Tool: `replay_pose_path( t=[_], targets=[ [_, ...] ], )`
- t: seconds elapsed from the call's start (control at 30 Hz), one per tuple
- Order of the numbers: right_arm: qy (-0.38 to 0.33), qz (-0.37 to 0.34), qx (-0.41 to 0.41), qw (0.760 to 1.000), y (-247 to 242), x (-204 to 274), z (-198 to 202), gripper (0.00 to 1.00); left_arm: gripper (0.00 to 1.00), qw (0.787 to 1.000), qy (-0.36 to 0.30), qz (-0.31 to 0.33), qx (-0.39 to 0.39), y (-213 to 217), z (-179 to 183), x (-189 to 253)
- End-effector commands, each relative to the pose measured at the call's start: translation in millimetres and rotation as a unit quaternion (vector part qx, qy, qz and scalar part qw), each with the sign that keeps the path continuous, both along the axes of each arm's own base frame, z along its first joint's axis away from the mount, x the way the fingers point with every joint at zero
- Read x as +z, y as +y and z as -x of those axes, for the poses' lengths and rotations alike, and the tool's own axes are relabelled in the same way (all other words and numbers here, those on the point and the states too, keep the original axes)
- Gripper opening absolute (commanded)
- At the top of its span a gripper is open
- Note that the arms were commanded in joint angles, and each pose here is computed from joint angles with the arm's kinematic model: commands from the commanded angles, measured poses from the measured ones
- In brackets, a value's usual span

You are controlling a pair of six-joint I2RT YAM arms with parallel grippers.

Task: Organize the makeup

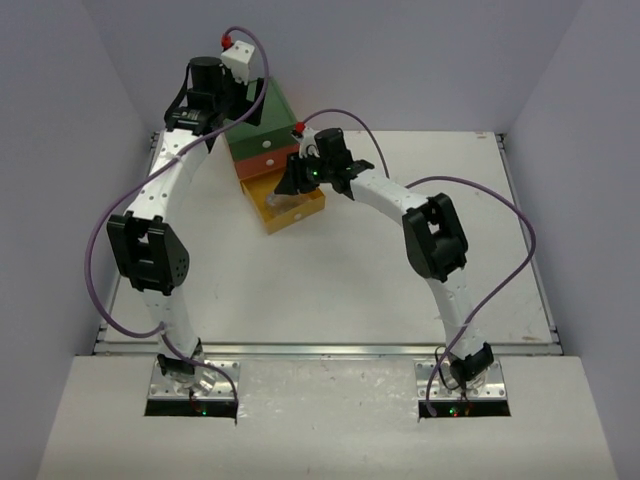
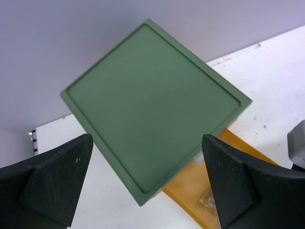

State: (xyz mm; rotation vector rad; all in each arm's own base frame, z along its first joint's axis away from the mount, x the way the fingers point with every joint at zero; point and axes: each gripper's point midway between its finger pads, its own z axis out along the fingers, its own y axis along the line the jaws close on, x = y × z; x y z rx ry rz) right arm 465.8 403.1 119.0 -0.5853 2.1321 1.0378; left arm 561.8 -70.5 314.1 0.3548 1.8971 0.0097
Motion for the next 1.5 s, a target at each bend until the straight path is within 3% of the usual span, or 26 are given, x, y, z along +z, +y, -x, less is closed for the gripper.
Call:
replay_pose_path(
  t=[0.0,0.37,0.57,0.77,0.83,0.9,1.1,1.23,1.3,1.37,1.47],
  targets=[
    [-0.087,-0.069,-0.02,0.994,21.2,55.2,-37.8,0.0,0.96,0.996,-0.057,0.007,0.07,23.8,-26.1,22.0],
    [-0.059,-0.083,-0.054,0.993,28.5,8.1,-56.0,0.04,0.96,0.997,-0.032,0.003,0.075,28.6,-34.6,-7.8],
    [-0.045,-0.074,-0.077,0.993,29.3,-5.1,-67.7,0.39,0.96,0.997,-0.018,0.006,0.07,27.2,-33.6,-20.5],
    [-0.082,-0.004,-0.16,0.984,-6.1,2.1,-87.8,0.53,0.96,0.998,-0.005,0.01,0.056,22.4,-30.7,-27.3],
    [-0.108,0.009,-0.172,0.979,-16.6,15.3,-92.0,0.64,0.96,0.999,-0.001,0.012,0.051,20.7,-30.1,-29.5],
    [-0.13,0.015,-0.159,0.979,-17.1,26.3,-92.8,0.7,0.96,0.999,0.0,0.013,0.048,18.8,-30.1,-30.1],
    [-0.159,0.002,-0.131,0.979,-15.3,65.0,-83.3,0.68,0.96,0.999,0.0,0.01,0.048,19.2,-30.0,-29.8],
    [-0.168,-0.011,-0.114,0.979,-23.2,106.1,-46.6,0.62,0.96,0.998,-0.003,0.0,0.063,27.4,-31.9,-29.3],
    [-0.151,0.001,-0.126,0.981,-35.0,99.2,-18.8,0.6,0.97,0.998,-0.009,0.001,0.069,32.1,-35.1,-25.4],
    [-0.099,0.016,-0.144,0.984,-51.3,55.3,13.2,0.58,0.97,0.997,-0.013,0.005,0.076,37.2,-38.5,-22.7],
    [-0.046,-0.029,-0.2,0.978,-74.2,34.3,45.5,0.52,0.97,0.996,-0.025,0.016,0.084,42.6,-42.8,-12.5]
  ],
)
